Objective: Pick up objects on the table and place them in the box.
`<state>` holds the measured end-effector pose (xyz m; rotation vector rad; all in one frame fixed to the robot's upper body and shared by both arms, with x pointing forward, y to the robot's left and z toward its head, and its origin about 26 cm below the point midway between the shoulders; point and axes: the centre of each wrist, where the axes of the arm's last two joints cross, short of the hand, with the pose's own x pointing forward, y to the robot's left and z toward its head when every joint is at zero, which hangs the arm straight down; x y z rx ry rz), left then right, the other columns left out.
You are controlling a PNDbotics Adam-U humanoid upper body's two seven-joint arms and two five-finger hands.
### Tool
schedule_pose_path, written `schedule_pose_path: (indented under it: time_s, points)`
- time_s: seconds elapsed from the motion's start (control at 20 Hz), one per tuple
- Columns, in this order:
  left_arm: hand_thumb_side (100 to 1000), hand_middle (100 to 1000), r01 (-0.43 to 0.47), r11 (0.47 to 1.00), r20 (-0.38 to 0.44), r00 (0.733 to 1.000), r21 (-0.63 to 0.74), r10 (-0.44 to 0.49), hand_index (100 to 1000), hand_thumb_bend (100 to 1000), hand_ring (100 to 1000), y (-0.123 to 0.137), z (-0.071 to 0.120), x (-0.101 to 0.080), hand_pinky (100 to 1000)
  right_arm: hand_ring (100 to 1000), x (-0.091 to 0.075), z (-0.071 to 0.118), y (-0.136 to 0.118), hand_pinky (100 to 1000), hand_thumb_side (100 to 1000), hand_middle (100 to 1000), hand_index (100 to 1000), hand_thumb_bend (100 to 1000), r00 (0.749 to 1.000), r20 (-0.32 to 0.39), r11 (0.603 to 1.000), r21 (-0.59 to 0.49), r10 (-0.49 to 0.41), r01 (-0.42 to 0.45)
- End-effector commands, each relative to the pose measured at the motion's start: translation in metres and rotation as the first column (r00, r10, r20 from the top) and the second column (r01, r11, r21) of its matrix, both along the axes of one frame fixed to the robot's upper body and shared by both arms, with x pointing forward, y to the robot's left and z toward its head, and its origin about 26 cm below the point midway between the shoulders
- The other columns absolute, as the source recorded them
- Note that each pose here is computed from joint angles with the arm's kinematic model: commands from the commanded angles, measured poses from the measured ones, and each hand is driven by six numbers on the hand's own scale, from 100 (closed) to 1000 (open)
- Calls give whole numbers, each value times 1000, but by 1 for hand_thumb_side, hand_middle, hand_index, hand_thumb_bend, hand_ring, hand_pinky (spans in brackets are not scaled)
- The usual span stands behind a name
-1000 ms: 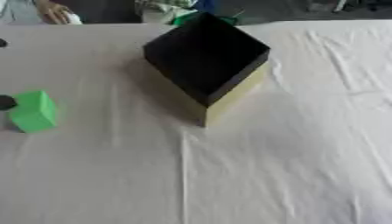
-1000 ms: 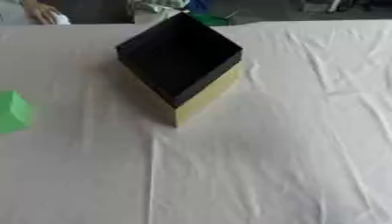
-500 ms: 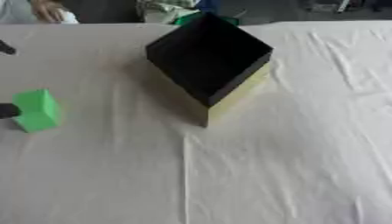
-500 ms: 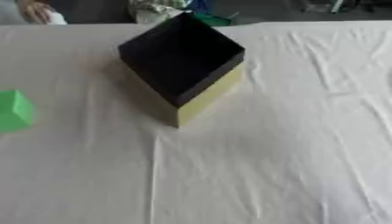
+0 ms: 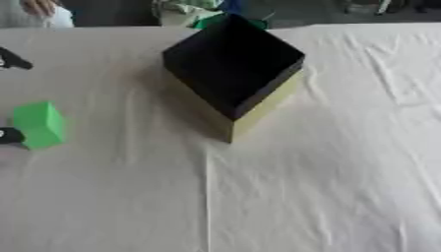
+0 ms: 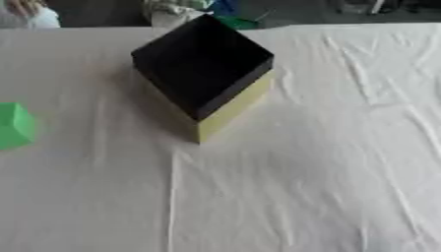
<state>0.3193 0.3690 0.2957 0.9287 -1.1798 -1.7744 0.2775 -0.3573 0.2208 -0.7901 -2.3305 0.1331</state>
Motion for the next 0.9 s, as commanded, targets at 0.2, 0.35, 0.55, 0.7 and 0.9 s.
schedule_pose_path:
  time_s: [0.2,0.35,0.55,0.7,0.9]
  points:
    - [357,928,-34,994,-9,999,107,35,1000,473,936,5,6,0,891,745,-2,7,1,680,1000,758,815,100,1000,16,1000,-12,10,-10]
    - [322,939,-47,993,-16,999,104,49,1000,448,946,7,-2,1,893,743,-2,6,2,679,1000,756,814,100,1000,13,1000,-8,11,-11]
    - [306,947,-99,991,-36,994,87,103,1000,448,956,15,-14,3,896,742,-1,6,2,679,1000,753,812,100,1000,9,1000,-4,14,-14]
    - [324,951,-174,981,-24,984,81,177,1000,467,960,23,-21,5,897,741,-1,5,3,678,1000,752,811,100,1000,5,1000,1,18,-18]
    - [331,935,-232,971,-12,972,52,233,1000,468,958,30,-26,9,891,740,-1,5,4,678,1000,750,811,100,1000,1,1000,3,22,-22]
